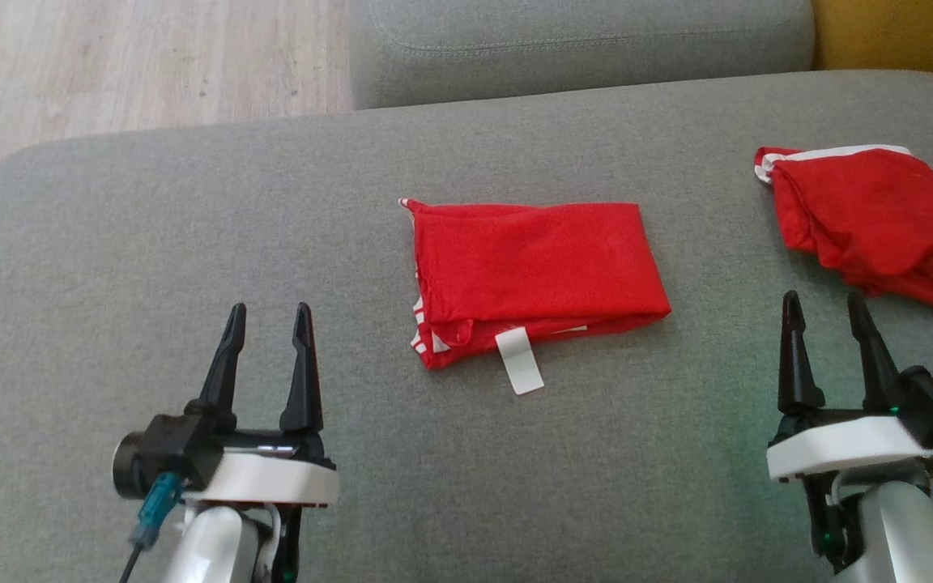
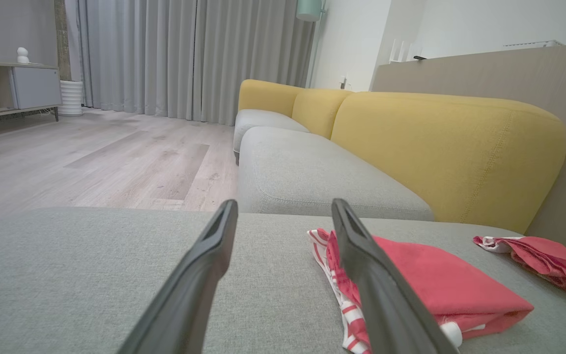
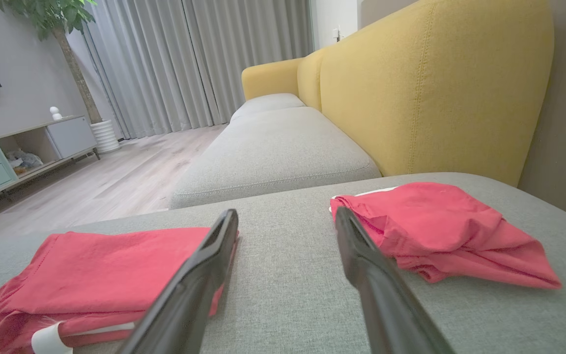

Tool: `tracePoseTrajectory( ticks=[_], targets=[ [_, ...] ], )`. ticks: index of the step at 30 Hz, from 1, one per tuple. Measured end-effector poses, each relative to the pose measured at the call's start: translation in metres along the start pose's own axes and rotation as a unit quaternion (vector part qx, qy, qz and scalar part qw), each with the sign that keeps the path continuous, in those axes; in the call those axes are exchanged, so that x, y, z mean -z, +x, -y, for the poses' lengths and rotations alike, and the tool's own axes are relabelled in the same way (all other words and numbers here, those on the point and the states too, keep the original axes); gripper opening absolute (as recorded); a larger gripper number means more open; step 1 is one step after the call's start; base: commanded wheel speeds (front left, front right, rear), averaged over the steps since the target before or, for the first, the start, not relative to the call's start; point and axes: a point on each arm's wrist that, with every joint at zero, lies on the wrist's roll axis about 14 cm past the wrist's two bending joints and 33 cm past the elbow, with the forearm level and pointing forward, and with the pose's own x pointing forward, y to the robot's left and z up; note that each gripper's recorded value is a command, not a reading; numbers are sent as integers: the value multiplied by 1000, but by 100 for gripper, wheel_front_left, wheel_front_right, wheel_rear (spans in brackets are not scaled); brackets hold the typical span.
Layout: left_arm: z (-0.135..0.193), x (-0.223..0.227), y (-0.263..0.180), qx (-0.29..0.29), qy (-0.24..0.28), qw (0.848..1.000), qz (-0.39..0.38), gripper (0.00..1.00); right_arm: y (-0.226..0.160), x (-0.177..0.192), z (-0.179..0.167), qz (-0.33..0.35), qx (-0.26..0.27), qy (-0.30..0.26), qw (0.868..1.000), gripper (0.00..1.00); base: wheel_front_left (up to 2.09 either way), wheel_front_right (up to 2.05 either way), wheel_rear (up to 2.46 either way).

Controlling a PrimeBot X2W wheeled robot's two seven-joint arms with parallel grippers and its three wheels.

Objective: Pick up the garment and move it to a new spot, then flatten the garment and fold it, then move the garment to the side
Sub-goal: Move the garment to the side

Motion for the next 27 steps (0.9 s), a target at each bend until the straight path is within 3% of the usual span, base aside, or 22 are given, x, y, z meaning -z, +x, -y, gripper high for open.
tracePoseTrajectory(
  ticks=[11,16,21,27],
  targets=[
    [-3,2,-2,-3,1,1000,-3,100,4,6,-5,-9,-7,0,1000,100,0,0,0],
    [-10,10,1,-11,0,1000,-13,100,24,21,-13,-39,-19,-5,999,100,0,0,0],
    [-19,12,14,-17,2,1000,-15,100,65,44,-40,-100,-52,15,994,100,0,0,0],
    [-32,18,14,-31,7,999,-24,100,78,96,-63,-201,-71,38,976,100,0,0,0]
  ],
)
